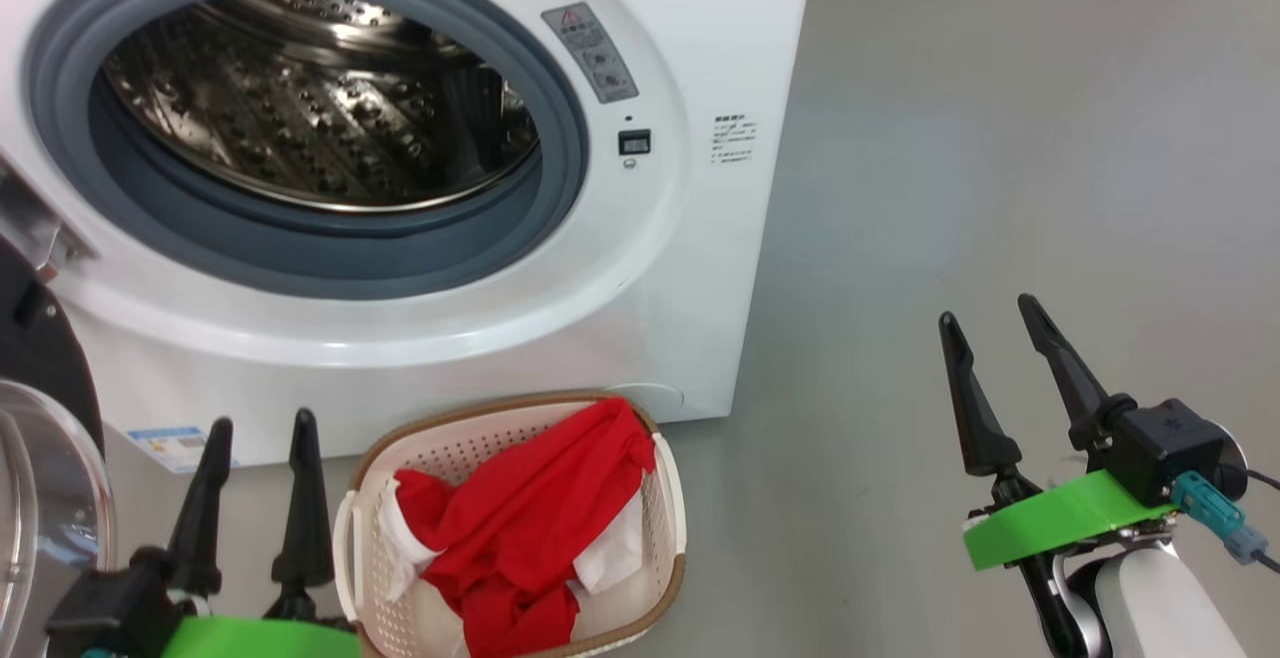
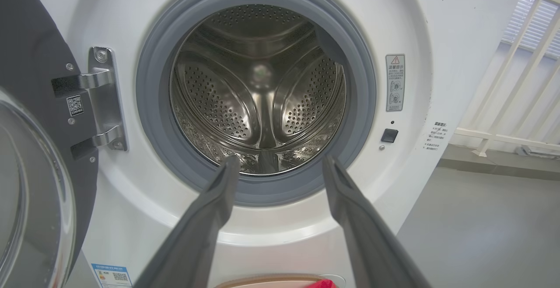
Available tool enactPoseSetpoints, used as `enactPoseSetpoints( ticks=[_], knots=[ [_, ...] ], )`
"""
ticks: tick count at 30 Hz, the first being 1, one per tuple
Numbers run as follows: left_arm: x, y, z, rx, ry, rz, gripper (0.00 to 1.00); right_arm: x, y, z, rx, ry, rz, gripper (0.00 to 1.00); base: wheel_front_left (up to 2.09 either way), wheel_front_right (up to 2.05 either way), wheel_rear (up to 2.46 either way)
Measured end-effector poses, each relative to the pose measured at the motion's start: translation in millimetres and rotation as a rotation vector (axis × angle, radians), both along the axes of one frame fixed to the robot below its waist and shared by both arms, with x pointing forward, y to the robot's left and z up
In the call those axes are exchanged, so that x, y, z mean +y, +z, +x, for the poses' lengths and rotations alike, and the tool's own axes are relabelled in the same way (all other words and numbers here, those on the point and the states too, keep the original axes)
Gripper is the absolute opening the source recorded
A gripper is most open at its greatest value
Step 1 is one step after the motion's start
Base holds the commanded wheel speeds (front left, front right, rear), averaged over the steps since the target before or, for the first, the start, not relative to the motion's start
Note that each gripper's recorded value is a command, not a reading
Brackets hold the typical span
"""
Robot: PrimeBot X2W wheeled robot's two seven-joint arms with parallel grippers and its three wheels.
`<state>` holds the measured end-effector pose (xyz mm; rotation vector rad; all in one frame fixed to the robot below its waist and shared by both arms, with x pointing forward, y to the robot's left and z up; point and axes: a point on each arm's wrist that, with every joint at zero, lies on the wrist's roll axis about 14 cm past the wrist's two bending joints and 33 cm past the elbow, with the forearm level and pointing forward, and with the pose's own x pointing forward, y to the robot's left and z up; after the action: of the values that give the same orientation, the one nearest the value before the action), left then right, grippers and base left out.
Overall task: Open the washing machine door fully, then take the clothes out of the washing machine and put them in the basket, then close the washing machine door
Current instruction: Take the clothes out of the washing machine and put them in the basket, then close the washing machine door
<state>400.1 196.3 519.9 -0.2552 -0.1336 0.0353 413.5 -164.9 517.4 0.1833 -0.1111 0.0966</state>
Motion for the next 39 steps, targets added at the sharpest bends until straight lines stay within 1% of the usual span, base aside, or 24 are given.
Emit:
enactPoseSetpoints(
  ticks=[5,15,26,32,39],
  knots=[
    [-0.7,-3.9,-12.9,0.014,0.001,0.001,1.00,-4.5,9.6,-10.4,-0.027,-0.013,-0.001,1.00,0.00,0.00,0.00],
    [2.1,-9.1,-34.1,0.044,0.013,0.004,1.00,-9.1,10.3,-33.1,-0.030,-0.028,0.002,1.00,0.00,0.00,0.00],
    [6.4,-8.2,-42.6,0.048,0.031,0.004,1.00,-11.4,19.4,-38.4,-0.057,-0.035,0.002,1.00,0.00,0.00,0.00],
    [8.0,-7.0,-45.4,0.046,0.030,0.013,1.00,-12.3,15.6,-43.0,-0.046,-0.038,0.003,1.00,0.00,0.00,0.00],
    [12.4,-4.5,-47.2,0.045,0.050,0.019,1.00,-10.7,17.9,-43.1,-0.053,-0.033,0.003,1.00,-0.64,0.50,0.14]
  ],
)
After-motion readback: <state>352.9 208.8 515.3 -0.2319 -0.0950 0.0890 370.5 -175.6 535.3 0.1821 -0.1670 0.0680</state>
